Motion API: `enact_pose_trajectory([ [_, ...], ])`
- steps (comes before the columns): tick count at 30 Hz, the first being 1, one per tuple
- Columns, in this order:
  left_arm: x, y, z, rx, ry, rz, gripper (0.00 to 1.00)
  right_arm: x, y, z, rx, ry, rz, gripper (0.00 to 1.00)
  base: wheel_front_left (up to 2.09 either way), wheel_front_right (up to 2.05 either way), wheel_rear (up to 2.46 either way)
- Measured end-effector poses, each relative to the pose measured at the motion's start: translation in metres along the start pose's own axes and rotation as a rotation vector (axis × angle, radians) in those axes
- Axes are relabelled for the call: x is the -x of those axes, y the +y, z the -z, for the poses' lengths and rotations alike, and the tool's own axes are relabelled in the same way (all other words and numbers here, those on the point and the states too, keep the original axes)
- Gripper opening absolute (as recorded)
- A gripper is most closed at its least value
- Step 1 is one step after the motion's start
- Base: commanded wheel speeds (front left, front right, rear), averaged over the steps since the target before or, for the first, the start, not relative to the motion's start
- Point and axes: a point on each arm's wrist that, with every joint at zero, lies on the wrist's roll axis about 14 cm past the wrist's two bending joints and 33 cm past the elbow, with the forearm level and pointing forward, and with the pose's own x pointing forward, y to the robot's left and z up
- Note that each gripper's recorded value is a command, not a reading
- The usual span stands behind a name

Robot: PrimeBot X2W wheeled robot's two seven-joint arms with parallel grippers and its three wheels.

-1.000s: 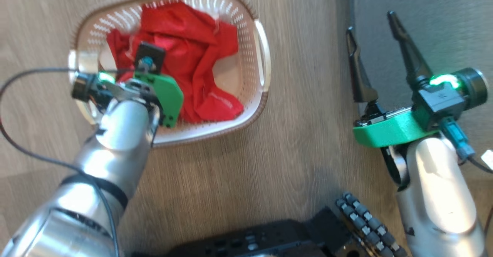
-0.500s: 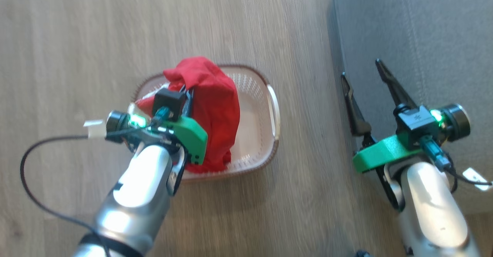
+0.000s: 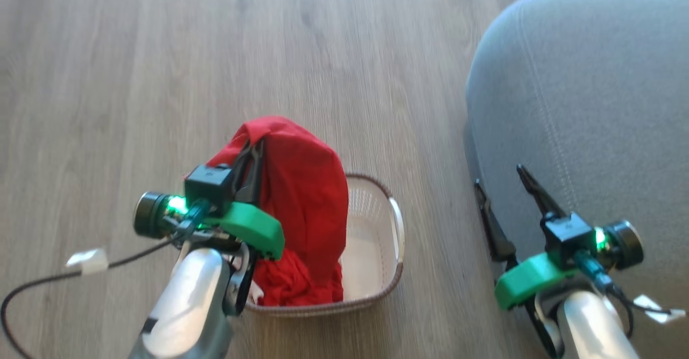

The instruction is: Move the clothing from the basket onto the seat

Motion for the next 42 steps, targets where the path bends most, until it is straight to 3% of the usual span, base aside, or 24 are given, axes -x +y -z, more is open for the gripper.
enact_pose_trajectory([
  [10,0.038,-0.002,-0.076,0.05,-0.218,-0.019,0.0,0.034,0.011,-0.02,-0.009,-0.057,-0.005,1.0,0.0,0.0,0.0],
  [16,0.052,-0.005,-0.093,0.072,-0.272,-0.022,0.0,0.038,0.01,-0.034,-0.012,-0.101,0.003,1.0,0.0,0.0,0.0],
  [23,0.057,-0.032,-0.129,0.048,-0.391,0.102,0.0,0.038,0.014,-0.042,-0.02,-0.129,-0.008,1.0,0.0,0.0,0.0],
  [38,0.059,-0.055,-0.155,0.038,-0.474,0.204,0.0,0.039,0.014,-0.055,-0.035,-0.171,-0.014,1.0,0.0,0.0,0.0],
  [42,0.058,-0.06,-0.153,0.013,-0.468,0.228,0.0,0.038,0.029,-0.073,-0.061,-0.227,-0.066,1.0,0.0,0.0,0.0],
])
